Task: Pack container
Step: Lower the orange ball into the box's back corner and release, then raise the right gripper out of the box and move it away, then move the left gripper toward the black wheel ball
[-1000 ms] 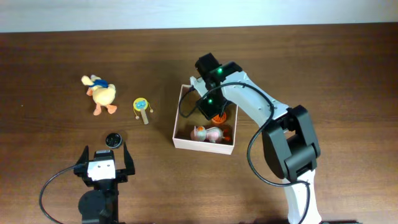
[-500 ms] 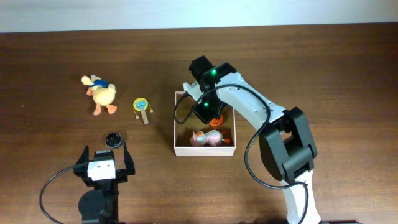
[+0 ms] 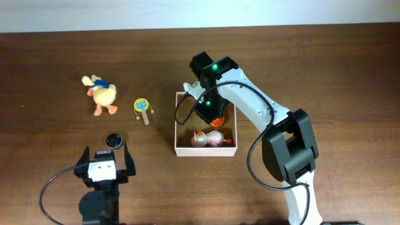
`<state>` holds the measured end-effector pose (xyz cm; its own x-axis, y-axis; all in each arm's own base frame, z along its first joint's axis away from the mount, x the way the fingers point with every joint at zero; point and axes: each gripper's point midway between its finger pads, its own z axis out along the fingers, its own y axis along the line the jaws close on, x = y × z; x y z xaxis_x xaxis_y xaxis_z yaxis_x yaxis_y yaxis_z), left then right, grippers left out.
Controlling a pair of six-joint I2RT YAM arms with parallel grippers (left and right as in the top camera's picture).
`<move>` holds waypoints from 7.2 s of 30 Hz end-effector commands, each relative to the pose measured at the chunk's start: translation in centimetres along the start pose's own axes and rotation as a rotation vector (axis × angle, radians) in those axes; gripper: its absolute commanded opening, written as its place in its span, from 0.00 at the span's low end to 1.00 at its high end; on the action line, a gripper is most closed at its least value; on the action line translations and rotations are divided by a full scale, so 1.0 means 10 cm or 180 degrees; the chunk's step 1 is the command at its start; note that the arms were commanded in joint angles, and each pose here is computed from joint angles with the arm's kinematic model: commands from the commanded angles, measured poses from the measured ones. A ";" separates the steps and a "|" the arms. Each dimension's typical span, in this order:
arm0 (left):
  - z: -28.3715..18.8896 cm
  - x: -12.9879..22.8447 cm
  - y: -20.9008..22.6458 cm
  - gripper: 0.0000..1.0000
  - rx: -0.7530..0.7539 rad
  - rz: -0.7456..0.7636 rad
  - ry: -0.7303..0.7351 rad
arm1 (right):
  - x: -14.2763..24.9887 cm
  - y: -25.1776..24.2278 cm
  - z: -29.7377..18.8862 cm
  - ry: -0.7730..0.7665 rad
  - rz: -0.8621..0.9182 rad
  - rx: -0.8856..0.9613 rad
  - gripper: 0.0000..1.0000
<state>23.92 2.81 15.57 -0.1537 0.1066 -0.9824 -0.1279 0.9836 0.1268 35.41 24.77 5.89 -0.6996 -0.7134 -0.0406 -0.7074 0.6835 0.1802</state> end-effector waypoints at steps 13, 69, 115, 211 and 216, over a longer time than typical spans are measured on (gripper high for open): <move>0.00 0.01 -0.03 0.99 0.0041 -0.0015 -0.0012 | -0.01 0.20 -0.01 -0.0003 -0.0344 -0.0253 0.04; 0.00 0.01 -0.03 0.99 0.0041 -0.0015 -0.0012 | 0.08 -0.29 0.27 -0.0005 -0.0849 0.0112 0.04; 0.00 0.01 -0.03 0.99 0.0042 -0.0015 -0.0012 | -1.27 0.73 -1.02 -0.1602 -0.0995 0.0038 0.04; -0.15 -1.12 0.00 0.99 0.0225 -0.0492 -0.0641 | 0.71 -2.80 -1.47 -0.1293 0.3366 0.1327 0.99; 0.09 -1.52 0.08 0.99 0.0180 -0.0372 -0.0309 | 0.71 -2.80 -1.47 -0.1294 0.3366 0.1328 0.99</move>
<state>25.45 1.78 27.42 -0.0184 -0.0205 -0.9996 -0.0808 0.9966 -0.0190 51.78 -1.60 15.43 -0.8801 0.2679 -0.3921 0.2988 0.9541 -0.0188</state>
